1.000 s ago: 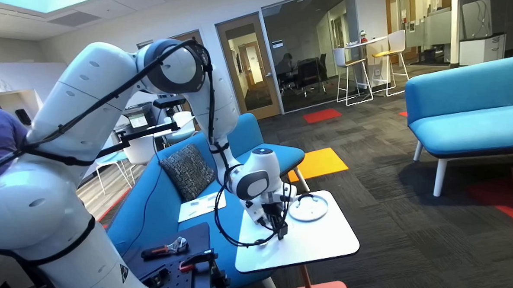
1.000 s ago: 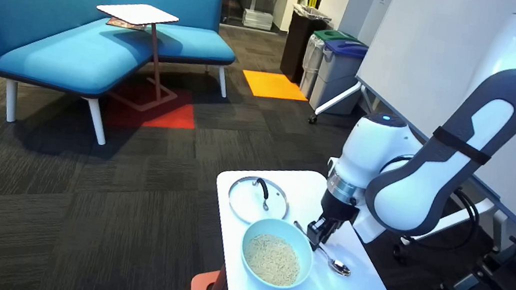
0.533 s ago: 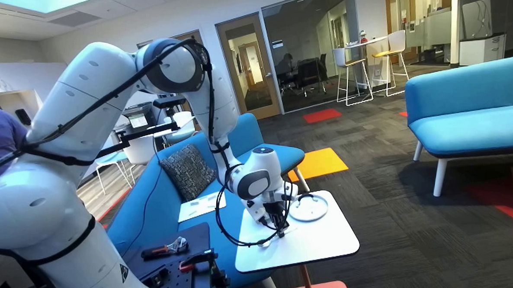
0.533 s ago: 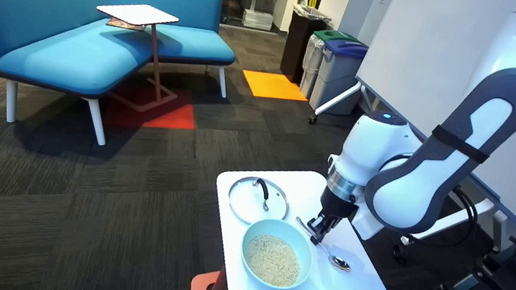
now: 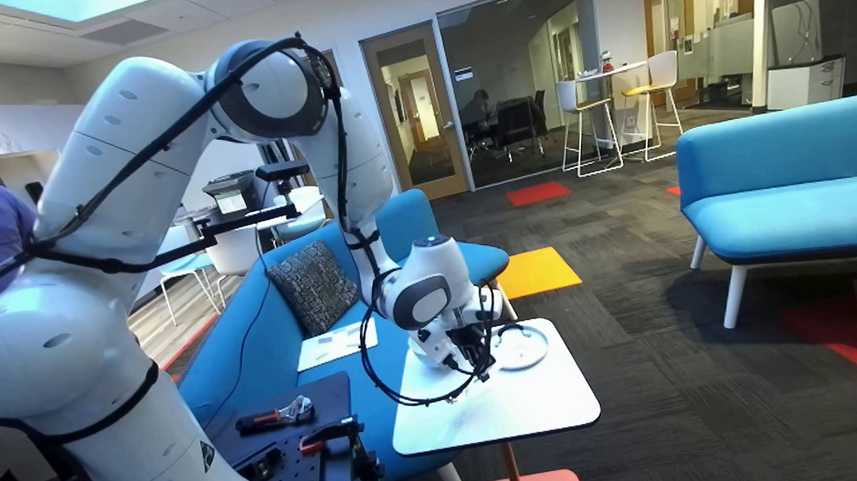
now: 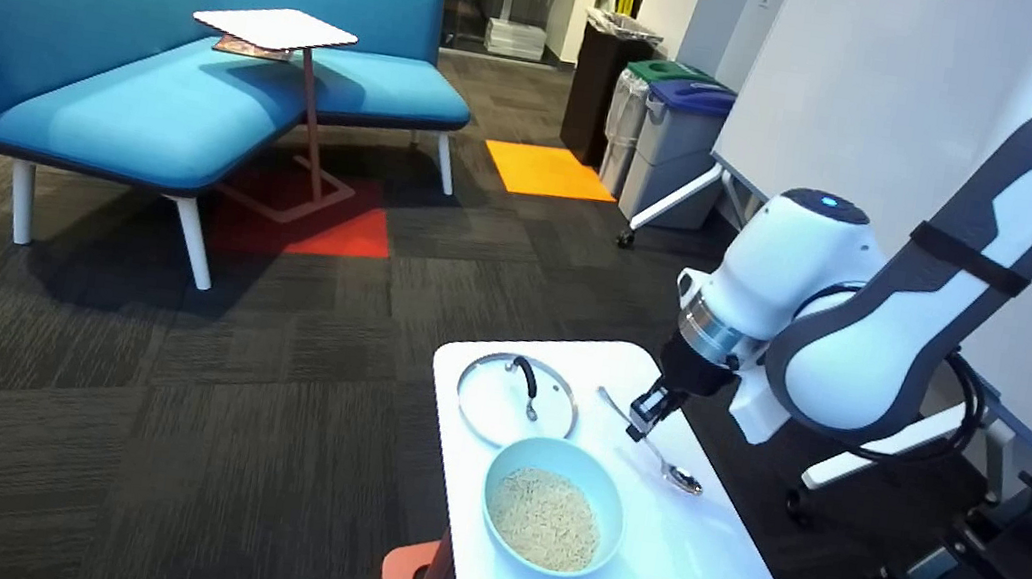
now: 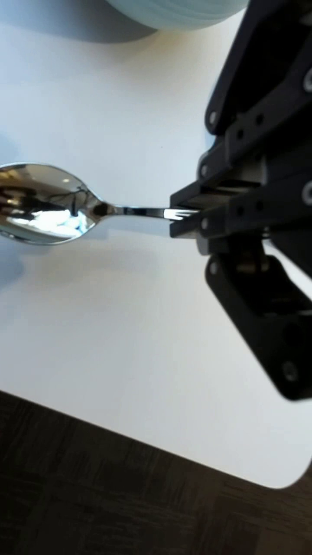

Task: Pick up the spoon and stir the objects in the bowl

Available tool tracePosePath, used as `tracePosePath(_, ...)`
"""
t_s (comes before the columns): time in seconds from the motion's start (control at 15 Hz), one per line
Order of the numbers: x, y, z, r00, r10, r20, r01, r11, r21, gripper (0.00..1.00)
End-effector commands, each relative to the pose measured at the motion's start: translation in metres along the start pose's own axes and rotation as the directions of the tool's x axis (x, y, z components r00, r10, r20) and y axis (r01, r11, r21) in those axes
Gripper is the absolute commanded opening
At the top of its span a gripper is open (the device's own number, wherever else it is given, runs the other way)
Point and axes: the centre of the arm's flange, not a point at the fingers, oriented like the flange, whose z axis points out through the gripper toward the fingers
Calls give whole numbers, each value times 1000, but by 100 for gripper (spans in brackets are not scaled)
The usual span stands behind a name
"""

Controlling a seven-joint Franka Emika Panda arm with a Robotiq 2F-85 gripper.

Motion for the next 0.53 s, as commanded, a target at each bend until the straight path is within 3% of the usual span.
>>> tracePosePath(0.0, -8, 12, -47, 990, -124, -74, 124, 992, 3, 2)
tracePosePath(0.2, -7, 8, -67, 955, -265, -131, 269, 963, 9, 2)
tracePosePath(0.47, -7, -16, -87, 870, -447, -207, 466, 883, 52, 2)
